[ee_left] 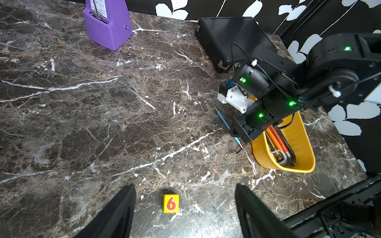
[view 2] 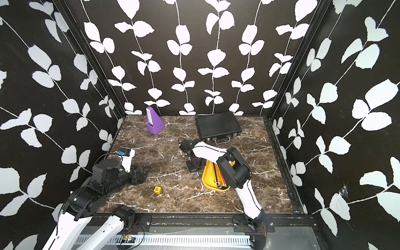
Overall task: Put the hex key on the desktop into the storage box
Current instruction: Pick up the Allen key from the center of the board, then place the Allen key in the storage box.
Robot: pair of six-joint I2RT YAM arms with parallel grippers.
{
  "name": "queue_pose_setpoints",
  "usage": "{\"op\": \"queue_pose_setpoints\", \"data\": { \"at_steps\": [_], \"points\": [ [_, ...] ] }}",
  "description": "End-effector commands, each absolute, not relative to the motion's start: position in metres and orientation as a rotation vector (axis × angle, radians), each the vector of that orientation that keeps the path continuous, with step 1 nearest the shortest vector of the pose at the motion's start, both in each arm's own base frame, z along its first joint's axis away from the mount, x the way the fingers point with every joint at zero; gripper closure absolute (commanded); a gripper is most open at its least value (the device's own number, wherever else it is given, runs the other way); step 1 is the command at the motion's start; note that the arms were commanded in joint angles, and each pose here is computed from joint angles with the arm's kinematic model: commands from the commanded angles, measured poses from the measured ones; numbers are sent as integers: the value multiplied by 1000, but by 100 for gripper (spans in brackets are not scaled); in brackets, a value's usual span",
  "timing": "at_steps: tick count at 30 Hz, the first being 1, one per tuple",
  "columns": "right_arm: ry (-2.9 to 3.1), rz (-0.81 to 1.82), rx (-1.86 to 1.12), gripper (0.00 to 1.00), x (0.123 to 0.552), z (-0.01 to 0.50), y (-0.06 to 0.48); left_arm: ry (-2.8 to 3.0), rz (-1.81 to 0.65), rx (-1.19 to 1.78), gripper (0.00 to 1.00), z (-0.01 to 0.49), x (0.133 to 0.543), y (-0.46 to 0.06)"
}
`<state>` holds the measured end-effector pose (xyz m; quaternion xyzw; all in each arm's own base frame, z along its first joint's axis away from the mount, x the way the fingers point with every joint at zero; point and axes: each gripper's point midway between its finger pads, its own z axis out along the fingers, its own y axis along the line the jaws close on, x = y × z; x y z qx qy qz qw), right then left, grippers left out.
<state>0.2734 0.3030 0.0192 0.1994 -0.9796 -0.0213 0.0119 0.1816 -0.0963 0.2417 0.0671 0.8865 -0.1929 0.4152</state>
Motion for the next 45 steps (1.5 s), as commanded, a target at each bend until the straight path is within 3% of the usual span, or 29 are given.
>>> {"op": "queue_pose_setpoints", "data": {
  "at_steps": [1,7,14,23,32,45],
  "points": [
    [-3020,37,610,100,274,-9,292,2236,-476,169,24,237,181,-95],
    [-3087,1,634,100,279,10,301,2238,-471,166,24,237,181,-95],
    [-3218,-38,644,100,285,68,304,2239,-470,166,24,237,182,-95],
    [-3391,-68,534,100,279,135,269,2238,-468,164,24,237,182,-94],
    [-3360,-52,303,100,260,105,204,2236,-473,167,23,237,181,-95],
    [-3231,12,282,100,255,43,199,2233,-476,167,24,238,181,-95]
  ]
}}
